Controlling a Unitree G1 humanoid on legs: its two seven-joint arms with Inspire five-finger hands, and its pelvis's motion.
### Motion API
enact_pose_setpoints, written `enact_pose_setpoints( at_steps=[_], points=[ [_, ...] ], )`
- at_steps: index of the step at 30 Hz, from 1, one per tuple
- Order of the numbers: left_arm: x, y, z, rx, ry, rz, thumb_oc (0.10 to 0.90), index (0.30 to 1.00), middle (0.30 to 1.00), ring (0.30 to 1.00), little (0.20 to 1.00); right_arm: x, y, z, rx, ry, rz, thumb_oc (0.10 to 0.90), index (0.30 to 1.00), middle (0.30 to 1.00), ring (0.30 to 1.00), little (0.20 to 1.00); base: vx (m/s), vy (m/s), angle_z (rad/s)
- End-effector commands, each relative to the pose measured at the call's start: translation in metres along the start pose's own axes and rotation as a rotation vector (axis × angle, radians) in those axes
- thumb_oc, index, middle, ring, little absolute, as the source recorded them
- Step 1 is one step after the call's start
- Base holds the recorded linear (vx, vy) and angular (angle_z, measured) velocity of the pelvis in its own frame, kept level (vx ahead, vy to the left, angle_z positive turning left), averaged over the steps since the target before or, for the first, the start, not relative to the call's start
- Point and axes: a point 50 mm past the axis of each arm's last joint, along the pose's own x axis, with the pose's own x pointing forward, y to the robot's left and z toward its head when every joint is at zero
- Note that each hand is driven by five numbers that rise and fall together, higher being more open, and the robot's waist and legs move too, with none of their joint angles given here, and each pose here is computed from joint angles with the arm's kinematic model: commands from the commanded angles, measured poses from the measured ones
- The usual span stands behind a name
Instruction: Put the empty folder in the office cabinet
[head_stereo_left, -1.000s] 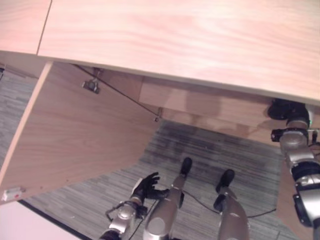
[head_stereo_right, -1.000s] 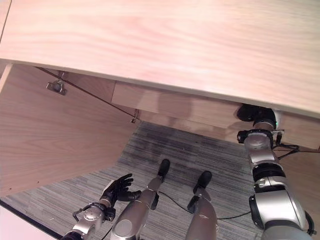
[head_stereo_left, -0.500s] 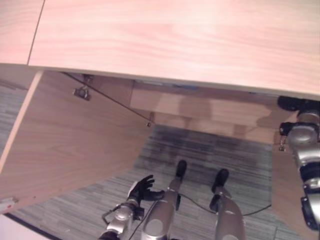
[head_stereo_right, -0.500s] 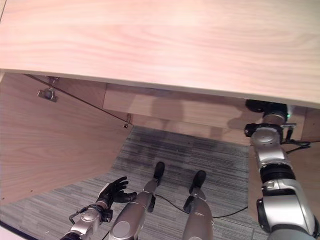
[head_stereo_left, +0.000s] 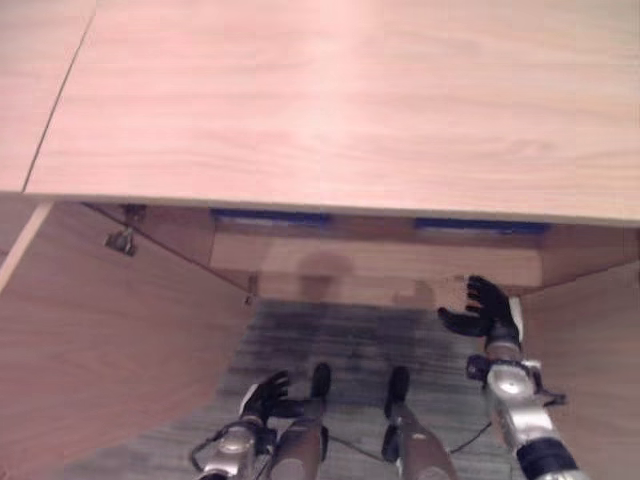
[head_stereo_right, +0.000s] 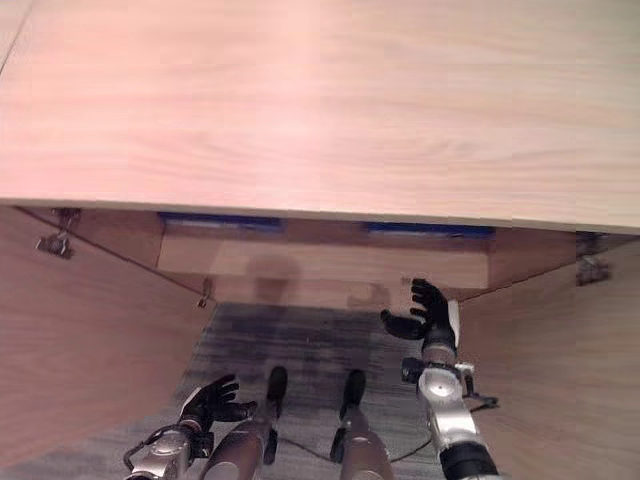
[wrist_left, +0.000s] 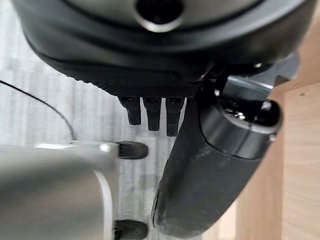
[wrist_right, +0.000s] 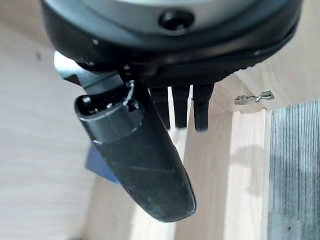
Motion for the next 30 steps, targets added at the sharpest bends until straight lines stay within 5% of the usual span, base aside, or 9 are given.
enact_pose_setpoints(
  at_steps=[1,10,23,26,30],
  points=[
    [-0.001,-0.011,-0.014,0.018,0.051,-0.007,0.8,0.9,0.9,0.9,0.9,-0.005,-0.005,0.015,0.064,-0.109,0.064,0.8,0.9,0.9,0.9,0.9,0.09,0.079,-0.38],
    [-0.001,0.0,-0.002,-0.042,-0.01,0.038,0.8,0.9,0.9,0.9,0.9,-0.026,0.027,-0.019,-0.033,0.037,0.279,0.8,0.9,0.9,0.9,0.9,0.06,0.051,-0.21],
    [-0.002,0.0,0.013,-0.09,-0.1,0.06,0.8,0.9,0.9,0.9,0.9,-0.017,0.007,-0.009,-0.063,-0.005,0.214,0.8,0.9,0.9,0.9,0.9,-0.23,-0.08,0.56],
    [-0.024,0.045,-0.034,-0.011,0.026,0.079,0.8,0.9,0.9,0.9,0.9,-0.003,-0.021,0.01,-0.108,-0.074,0.141,0.8,0.9,0.9,0.9,0.9,-0.5,0.087,0.61],
    [-0.024,0.051,-0.019,-0.061,-0.037,0.09,0.8,0.9,0.9,0.9,0.9,-0.01,-0.03,0.0,-0.098,-0.036,0.118,0.8,0.9,0.9,0.9,0.9,-0.28,0.106,0.84]
  ],
)
